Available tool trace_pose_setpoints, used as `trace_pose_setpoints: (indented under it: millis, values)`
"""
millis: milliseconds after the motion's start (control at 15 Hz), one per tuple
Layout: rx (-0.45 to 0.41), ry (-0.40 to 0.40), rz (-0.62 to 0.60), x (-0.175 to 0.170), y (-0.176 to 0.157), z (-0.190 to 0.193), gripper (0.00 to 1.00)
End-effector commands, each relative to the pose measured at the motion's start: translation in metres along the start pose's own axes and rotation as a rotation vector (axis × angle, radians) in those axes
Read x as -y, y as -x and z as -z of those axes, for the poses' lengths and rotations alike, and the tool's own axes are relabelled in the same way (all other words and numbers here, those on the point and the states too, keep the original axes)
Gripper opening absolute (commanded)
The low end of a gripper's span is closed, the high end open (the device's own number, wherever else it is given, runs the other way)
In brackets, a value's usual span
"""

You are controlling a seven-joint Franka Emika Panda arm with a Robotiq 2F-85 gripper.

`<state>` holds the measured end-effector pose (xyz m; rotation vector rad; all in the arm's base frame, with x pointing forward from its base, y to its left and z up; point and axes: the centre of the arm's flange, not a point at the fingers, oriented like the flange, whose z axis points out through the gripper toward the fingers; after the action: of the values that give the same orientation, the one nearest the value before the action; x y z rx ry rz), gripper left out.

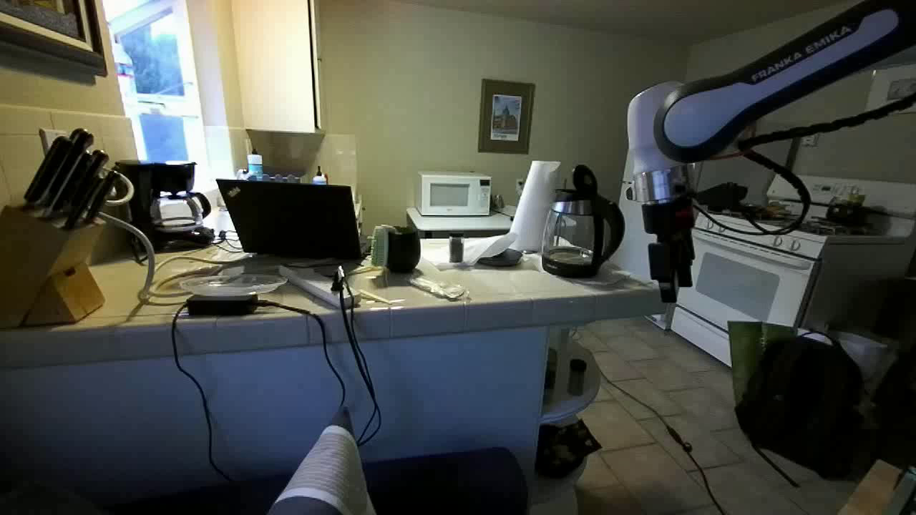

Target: Put the bottle on the shelf on the counter top

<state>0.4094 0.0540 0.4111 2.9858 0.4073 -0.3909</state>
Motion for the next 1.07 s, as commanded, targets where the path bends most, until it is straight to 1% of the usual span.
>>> trace_pose_setpoints:
  millis: [0,600,667,733,933,1000]
  values:
    - [0.0,0.0,0.0,0.0,0.0,0.0,1.0]
    - [0.0,0.0,0.0,0.0,0.0,0.0,1.0]
    - [-0.01,-0.002,-0.02,-0.003,-0.001,-0.003,1.0]
    - [-0.038,-0.014,-0.006,-0.004,-0.002,-0.008,1.0]
    - [-0.133,0.014,-0.041,0.004,-0.012,-0.036,1.0]
    - [-0.161,-0.009,-0.053,0.009,-0.014,-0.048,1.0]
